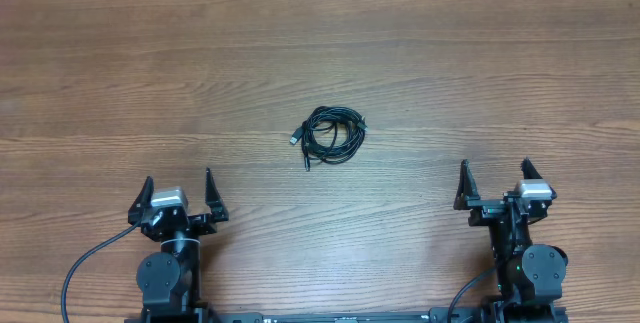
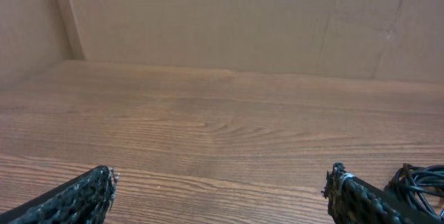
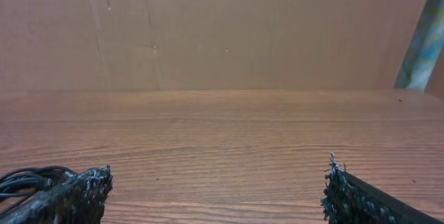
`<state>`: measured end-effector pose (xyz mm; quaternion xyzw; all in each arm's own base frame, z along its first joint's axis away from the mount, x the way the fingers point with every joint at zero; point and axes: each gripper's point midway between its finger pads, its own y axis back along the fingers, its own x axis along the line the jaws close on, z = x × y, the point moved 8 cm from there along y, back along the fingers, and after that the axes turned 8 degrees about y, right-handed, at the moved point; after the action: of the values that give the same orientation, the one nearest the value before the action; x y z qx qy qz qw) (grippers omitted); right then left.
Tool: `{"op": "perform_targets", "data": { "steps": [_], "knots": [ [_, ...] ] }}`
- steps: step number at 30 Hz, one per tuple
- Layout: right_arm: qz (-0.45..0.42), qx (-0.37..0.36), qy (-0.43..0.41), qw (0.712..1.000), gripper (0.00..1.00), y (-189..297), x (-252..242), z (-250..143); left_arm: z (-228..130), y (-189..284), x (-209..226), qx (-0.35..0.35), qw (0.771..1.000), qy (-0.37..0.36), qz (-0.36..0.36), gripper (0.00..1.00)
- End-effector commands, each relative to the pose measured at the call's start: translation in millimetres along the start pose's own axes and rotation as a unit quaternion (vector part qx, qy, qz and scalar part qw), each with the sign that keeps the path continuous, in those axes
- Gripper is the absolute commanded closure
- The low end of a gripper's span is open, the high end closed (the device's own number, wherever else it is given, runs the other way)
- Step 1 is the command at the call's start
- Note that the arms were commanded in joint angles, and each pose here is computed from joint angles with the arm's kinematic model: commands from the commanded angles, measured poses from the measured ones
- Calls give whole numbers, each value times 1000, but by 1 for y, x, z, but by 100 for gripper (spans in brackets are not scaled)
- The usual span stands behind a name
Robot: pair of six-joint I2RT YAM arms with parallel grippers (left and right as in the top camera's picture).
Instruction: Untangle cables
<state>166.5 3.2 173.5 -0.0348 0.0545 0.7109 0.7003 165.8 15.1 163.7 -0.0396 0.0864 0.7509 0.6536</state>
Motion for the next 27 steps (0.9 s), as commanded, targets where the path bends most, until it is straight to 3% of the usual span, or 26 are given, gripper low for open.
{"op": "perform_targets", "data": {
  "steps": [1, 18, 22, 27],
  "knots": [
    [-5, -3, 2, 1000, 0, 0, -1, -2, -1, 0, 0, -4, 1000, -11, -1, 0],
    [-5, -3, 2, 1000, 0, 0, -1, -2, -1, 0, -2, -2, 1000, 3, -12, 0],
    [-5, -3, 2, 1000, 0, 0, -1, -2, -2, 4, -24, 30, 983, 124, -133, 0],
    [-5, -3, 2, 1000, 0, 0, -1, -2, -3, 12, -44, 97, 924, 290, -231, 0]
  ]
}}
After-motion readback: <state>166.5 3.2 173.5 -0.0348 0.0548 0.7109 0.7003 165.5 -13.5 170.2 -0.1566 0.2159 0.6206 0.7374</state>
